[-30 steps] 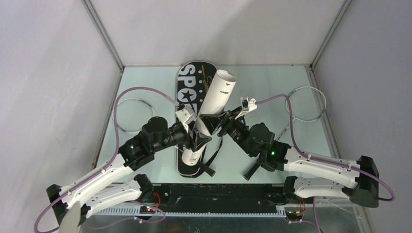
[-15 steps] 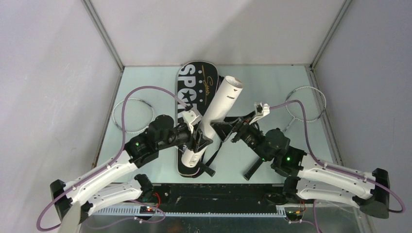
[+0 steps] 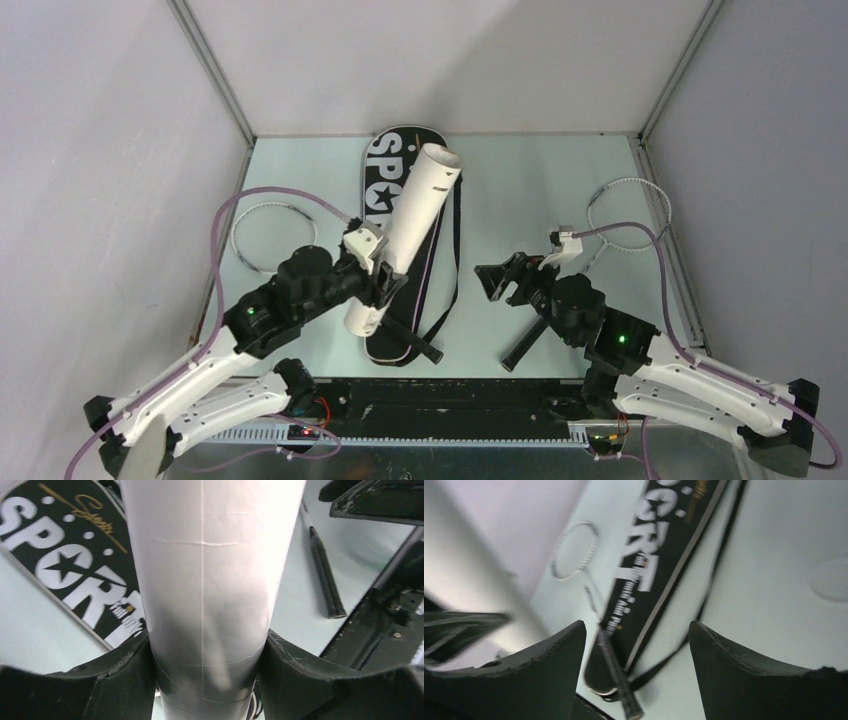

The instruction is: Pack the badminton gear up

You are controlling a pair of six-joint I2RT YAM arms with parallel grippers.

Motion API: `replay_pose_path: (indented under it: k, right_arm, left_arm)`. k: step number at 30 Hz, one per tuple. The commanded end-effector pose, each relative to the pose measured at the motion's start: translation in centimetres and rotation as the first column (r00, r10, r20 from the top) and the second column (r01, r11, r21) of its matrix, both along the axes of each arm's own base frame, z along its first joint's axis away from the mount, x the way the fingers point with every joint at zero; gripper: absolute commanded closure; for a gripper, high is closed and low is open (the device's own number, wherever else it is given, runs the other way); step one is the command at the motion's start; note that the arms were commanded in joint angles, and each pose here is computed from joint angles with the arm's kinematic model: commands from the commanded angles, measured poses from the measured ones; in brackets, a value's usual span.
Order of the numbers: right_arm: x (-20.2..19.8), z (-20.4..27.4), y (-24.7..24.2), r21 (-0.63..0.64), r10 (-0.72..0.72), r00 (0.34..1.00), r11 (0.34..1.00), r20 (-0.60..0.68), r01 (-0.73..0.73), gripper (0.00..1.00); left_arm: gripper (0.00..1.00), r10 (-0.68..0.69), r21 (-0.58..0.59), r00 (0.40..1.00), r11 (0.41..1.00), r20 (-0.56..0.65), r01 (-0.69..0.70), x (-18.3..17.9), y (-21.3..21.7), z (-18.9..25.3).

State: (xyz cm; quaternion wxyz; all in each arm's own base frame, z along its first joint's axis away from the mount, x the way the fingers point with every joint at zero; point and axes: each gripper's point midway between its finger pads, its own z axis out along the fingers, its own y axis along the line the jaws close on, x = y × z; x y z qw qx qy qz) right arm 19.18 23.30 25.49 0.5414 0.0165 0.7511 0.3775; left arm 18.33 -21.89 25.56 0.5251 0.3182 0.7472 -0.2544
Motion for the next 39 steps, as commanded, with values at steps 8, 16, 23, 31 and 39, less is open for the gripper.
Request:
replay_pose_path:
  k: [8, 16, 23, 31, 39]
  right_arm:
    - [5.8, -9.8, -9.7, -0.259, -0.34, 0.907, 0.925, -0.247, 0.276, 0.42]
    - [9.1, -15.0, -13.5, -0.281, -0.319, 0.831, 0.937, -0.456, 0.206, 0.53]
    - [11.9, -17.9, -16.5, -0.318, -0.438, 0.719, 0.897, -0.54, 0.308, 0.61]
    - [13.9, -19.9, -17.1, -0.367, -0.485, 0.647, 0.873, -0.588, 0.32, 0.63]
    - [16.3, -20.8, -15.6, -0.324, -0.427, 0.666, 0.903, -0.612, 0.281, 0.64]
  left_arm:
    - [0.6, 0.002, 0.019, 0.977, 1.0, 0.214, -0.007, -1.4, 4.2, 2.9]
    - [0.6, -0.085, 0.007, 0.975, 0.996, 0.204, 0.085, -2.7, 3.2, 2.1]
    - [0.6, -0.123, 0.035, 0.977, 0.992, 0.175, 0.118, -2.9, 2.7, 1.3]
    - [0.6, -0.149, 0.022, 0.971, 0.989, 0.186, 0.147, -3.4, 2.5, 1.5]
    - [0.6, -0.157, 0.027, 0.972, 0.988, 0.175, 0.155, -3.5, 2.4, 1.2]
